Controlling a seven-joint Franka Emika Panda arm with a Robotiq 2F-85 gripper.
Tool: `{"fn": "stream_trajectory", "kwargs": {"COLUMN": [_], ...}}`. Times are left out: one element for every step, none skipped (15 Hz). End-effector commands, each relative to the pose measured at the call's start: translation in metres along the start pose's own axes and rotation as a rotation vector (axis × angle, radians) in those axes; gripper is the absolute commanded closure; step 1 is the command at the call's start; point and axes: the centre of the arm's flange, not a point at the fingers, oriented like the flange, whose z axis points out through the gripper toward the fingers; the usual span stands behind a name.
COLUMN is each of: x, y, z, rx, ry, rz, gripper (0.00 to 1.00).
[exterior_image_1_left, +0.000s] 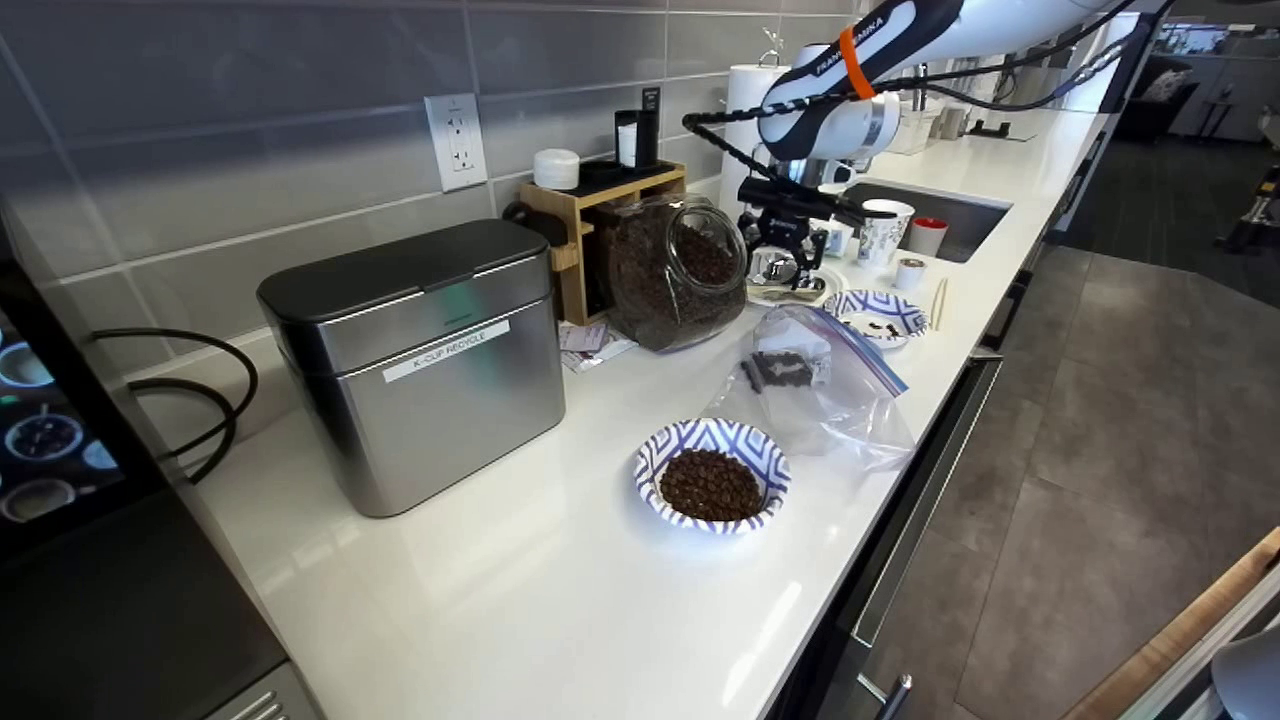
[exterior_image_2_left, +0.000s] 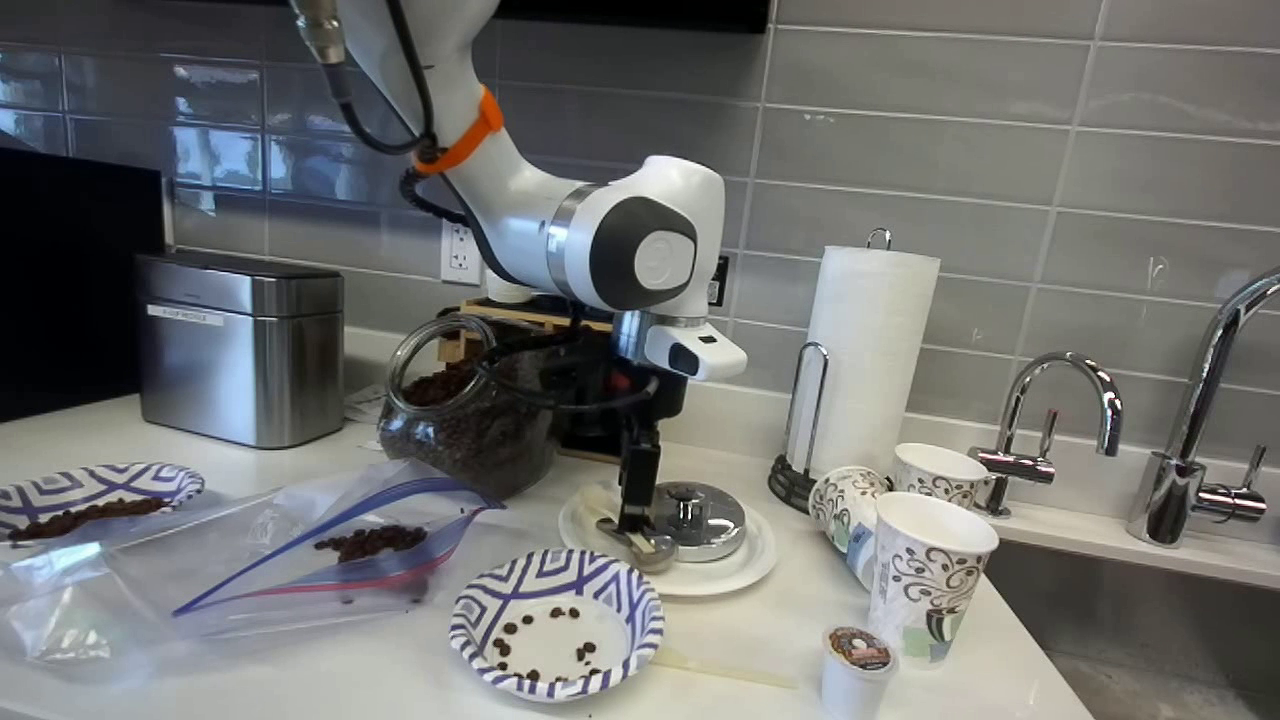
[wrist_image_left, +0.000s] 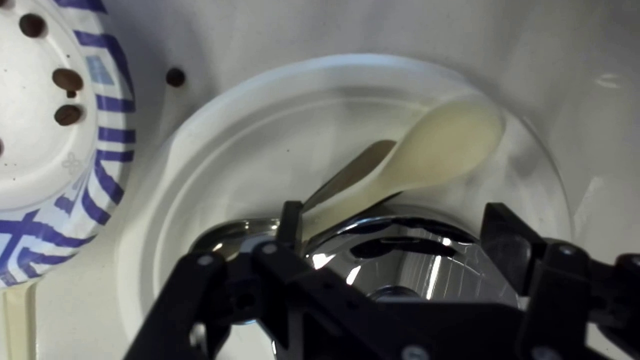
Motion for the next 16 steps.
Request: {"fn": "stream_trajectory", "kwargs": {"x": [0.001,0.001,0.001,0.0,-0.001,-0.002,-0.003,-0.004,-0.005,-0.005,-0.006,-0.007,-0.008,-0.008,-0.009,-0.01], "y": [-0.003,-0.003,-0.003,-0.003,-0.003,-0.003,-0.002,-0.002,-0.003,-0.003,-0.003,-0.003,-0.004,-0.004,-0.005,-0.005], "z": [-0.001,-0.002,-0.002,-0.001,-0.001,0.0,0.0,0.001,0.002,0.003,0.003,0.003,0.004,0.004,0.004,0.004], "rx": [-0.026,-0.029,-0.032,-0.039,-0.047,-0.051,-0.056,-0.063,-0.075,-0.075,-0.078,-0.078,-0.08,-0.082,-0.084,-0.087], "ry": [-0.007,-0.009,-0.01,-0.014,-0.013,-0.021,-0.025,-0.026,-0.015,-0.023,-0.021,-0.025,-0.027,-0.028,-0.027,-0.027], "rz": [0.005,0.004,0.003,0.0,-0.003,-0.005,-0.007,-0.008,-0.004,-0.01,-0.009,-0.01,-0.014,-0.015,-0.017,-0.018], "gripper": [0.01,0.01,0.0,0.0,0.0,0.0,0.0,0.0,0.0,0.0,0.0,0.01,0.03,0.04,0.05,0.06]}}
